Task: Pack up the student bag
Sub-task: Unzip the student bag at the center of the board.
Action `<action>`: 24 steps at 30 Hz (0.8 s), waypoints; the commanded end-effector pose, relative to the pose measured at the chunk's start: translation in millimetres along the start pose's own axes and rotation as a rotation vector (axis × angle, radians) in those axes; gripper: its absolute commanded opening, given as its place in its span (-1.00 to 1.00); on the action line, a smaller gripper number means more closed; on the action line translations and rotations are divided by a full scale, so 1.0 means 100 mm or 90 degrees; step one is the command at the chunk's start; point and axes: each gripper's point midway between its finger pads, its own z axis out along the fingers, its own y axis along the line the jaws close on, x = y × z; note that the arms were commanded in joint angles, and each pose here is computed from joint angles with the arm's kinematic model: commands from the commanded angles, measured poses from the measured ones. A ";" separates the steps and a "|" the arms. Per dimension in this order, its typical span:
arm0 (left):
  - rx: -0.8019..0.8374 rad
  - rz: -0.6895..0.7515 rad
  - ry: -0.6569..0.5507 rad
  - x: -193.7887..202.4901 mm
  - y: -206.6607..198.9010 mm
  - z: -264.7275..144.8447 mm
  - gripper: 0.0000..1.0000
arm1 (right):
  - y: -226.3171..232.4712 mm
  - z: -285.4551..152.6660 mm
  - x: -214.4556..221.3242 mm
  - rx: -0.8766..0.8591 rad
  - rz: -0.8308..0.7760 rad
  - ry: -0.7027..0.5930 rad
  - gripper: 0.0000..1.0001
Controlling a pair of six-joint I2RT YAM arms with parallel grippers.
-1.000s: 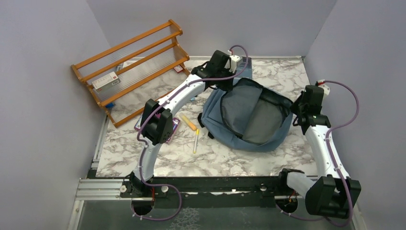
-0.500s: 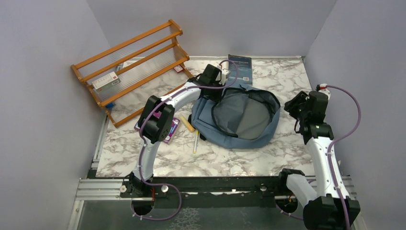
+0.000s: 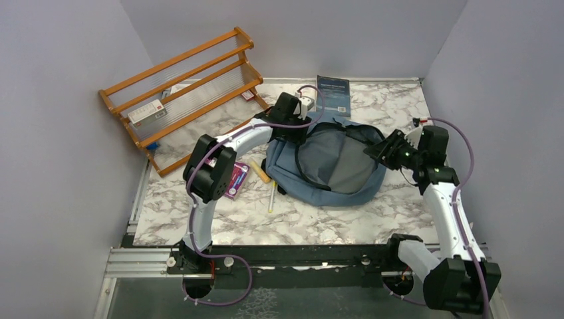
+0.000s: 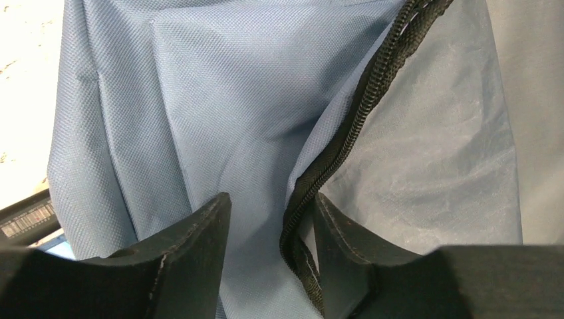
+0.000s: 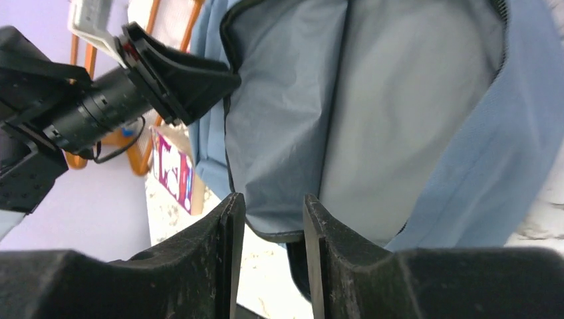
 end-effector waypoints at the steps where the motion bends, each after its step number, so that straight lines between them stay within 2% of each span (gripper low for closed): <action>1: -0.029 0.013 -0.057 -0.25 0.07 -0.17 0.03 | 0.08 0.08 0.30 -0.042 -0.020 0.105 -0.19; 4: -0.038 0.014 -0.064 -0.30 0.08 -0.21 0.10 | 0.01 0.19 0.36 -0.017 -0.024 0.122 -0.28; 5: -0.044 0.015 -0.066 -0.30 0.09 -0.22 0.28 | -0.02 0.23 0.37 -0.001 -0.027 0.121 -0.31; 8: -0.065 0.021 -0.069 -0.31 0.15 -0.26 0.44 | -0.20 0.37 0.35 0.073 -0.037 0.110 -0.37; 14: -0.084 0.029 -0.065 -0.28 0.19 -0.25 0.58 | -0.63 0.51 0.29 0.223 -0.057 0.097 -0.35; 22: -0.117 0.046 -0.057 -0.27 0.27 -0.26 0.61 | -1.21 0.39 0.03 0.427 -0.092 0.013 -0.21; 24: -0.116 0.049 -0.054 -0.26 0.26 -0.25 0.61 | -1.31 0.34 -0.06 0.472 -0.109 -0.007 -0.10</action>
